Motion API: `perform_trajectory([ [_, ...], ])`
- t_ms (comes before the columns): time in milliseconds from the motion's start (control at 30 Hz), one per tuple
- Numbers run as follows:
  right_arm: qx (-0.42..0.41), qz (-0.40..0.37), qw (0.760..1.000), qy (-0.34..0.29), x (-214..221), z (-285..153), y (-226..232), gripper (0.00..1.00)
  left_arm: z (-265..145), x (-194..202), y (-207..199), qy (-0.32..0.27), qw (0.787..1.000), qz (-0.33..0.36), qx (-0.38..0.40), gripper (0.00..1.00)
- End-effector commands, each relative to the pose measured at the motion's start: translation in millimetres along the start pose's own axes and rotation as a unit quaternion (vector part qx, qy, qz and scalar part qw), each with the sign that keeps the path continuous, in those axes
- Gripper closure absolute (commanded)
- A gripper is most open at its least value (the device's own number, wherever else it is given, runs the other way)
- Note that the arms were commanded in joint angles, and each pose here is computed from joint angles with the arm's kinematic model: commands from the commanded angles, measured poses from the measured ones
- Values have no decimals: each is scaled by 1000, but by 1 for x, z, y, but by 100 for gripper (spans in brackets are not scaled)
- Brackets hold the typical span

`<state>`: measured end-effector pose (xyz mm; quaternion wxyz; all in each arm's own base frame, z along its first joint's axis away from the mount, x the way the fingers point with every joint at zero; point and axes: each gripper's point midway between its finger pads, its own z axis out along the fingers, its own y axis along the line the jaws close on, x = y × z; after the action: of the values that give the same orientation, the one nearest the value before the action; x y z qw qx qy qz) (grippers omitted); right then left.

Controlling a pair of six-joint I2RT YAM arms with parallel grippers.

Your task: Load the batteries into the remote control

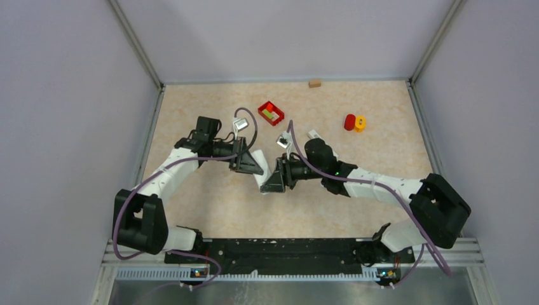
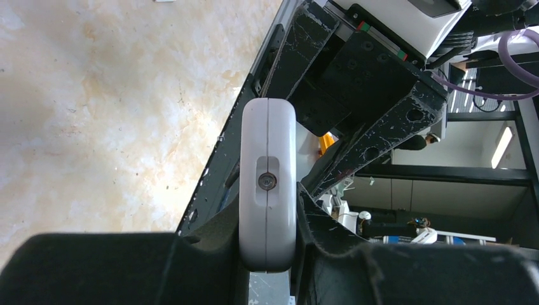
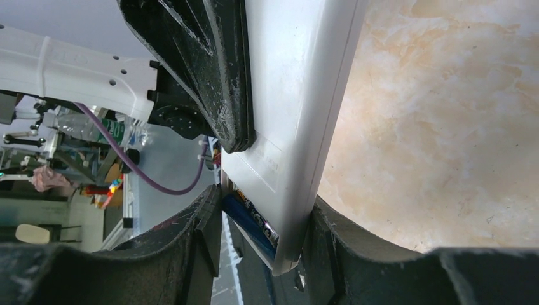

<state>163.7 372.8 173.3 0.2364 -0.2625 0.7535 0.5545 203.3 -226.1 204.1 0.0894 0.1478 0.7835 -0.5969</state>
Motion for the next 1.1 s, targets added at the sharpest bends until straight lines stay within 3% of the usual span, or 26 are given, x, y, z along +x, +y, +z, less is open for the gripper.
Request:
perform_trajectory([
  [0, 22, -73, 997, -27, -13, -9, -6, 72, -4, -4, -19, 0, 1000, 2, 15, 100],
  [100, 14, -78, 996, -33, -15, -12, -1, 49, -4, -4, -19, 0, 1000, 2, 15, 100],
  [200, 1, -68, 997, -43, -19, -15, 8, 32, -4, -4, -19, 0, 1000, 1, 15, 100],
  [433, -44, -34, 998, -28, -14, -12, 24, 24, -3, -5, -18, 0, 1000, 0, 14, 100],
  [533, -35, -27, 999, -16, -10, -9, 17, 30, -3, -6, -18, 0, 1000, 0, 15, 100],
  [767, -40, -20, 999, -3, -5, -2, 12, 66, -3, -6, -18, 0, 1000, 1, 15, 100],
  [867, -39, -18, 999, -3, -5, -1, 11, 76, -4, -5, -18, 0, 1000, 1, 15, 100],
  [967, -39, -17, 999, -4, -5, -1, 11, 81, -4, -5, -18, 0, 1000, 1, 14, 100],
  [1067, -35, -17, 999, -5, -5, -2, 10, 79, -3, -5, -17, 0, 1000, 1, 14, 100],
])
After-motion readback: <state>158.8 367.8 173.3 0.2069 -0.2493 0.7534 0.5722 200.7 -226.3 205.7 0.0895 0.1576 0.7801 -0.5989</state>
